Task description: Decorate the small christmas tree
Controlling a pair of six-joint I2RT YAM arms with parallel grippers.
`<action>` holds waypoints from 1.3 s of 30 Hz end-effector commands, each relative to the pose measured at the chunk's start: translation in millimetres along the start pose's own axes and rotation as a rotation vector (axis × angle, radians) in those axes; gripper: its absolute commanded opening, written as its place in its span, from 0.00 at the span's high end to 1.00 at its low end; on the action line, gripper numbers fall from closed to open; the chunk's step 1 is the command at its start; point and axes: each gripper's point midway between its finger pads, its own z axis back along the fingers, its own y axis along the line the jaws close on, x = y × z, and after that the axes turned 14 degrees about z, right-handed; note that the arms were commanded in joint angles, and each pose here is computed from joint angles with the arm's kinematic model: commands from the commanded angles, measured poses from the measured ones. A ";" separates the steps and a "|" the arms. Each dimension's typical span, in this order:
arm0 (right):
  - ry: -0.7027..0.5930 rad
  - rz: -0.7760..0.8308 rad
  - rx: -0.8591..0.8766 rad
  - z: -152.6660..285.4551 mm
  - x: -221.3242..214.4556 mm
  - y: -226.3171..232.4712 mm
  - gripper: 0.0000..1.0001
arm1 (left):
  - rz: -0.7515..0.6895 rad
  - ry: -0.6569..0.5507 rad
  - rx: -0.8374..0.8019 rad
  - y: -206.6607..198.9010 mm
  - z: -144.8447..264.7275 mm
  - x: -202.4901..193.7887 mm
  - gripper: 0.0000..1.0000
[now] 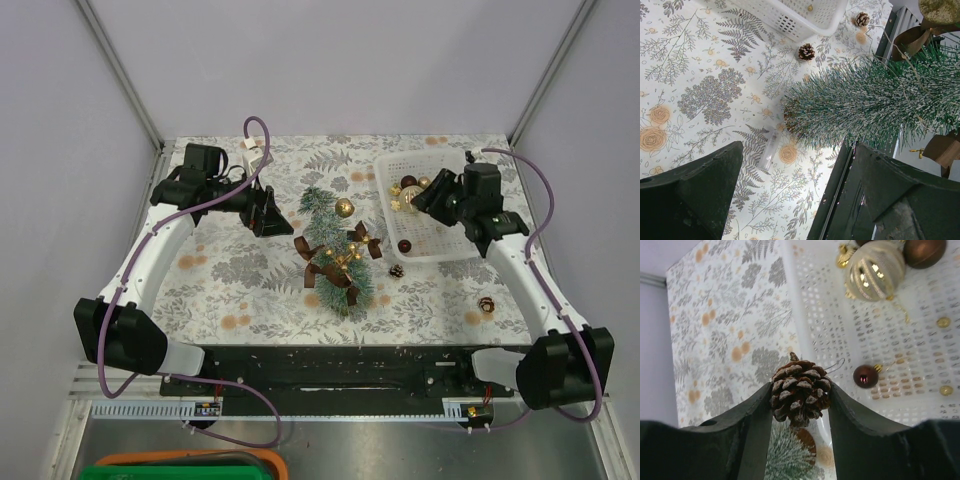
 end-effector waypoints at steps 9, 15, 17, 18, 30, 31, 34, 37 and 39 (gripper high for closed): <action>0.056 0.039 0.142 39.5 -42.0 13.9 0.72 | -0.059 -0.033 -0.017 -10.3 7.1 7.3 0.01; 0.055 -0.009 -0.136 3.6 -30.4 -32.7 0.73 | -0.053 -0.035 -0.027 -13.6 7.7 8.9 0.01; 0.040 -0.021 -0.260 -13.5 -22.6 -54.4 0.74 | -0.056 -0.037 -0.022 -14.5 8.5 8.5 0.01; 0.030 -0.019 -0.304 -20.8 -16.9 -61.6 0.73 | -0.059 -0.039 -0.018 -15.1 9.5 8.2 0.01; 0.127 -0.026 -0.645 -92.2 -19.4 -134.2 0.42 | -0.069 -0.037 -0.005 -11.3 10.2 11.6 0.01; 0.137 -0.037 -0.650 -96.1 -15.8 -137.5 0.38 | -0.068 -0.035 -0.005 -10.6 9.9 11.6 0.01; 0.108 -0.059 -0.644 -110.4 5.7 -138.6 0.32 | -0.065 -0.033 -0.004 -9.1 9.5 12.2 0.01; 0.112 -0.076 -0.636 -128.0 16.3 -142.6 0.28 | -0.057 -0.027 0.001 -5.9 9.5 10.1 0.01; 0.116 -0.078 -0.626 -139.0 19.1 -143.4 0.28 | -0.061 -0.027 0.006 -4.4 10.2 10.0 0.01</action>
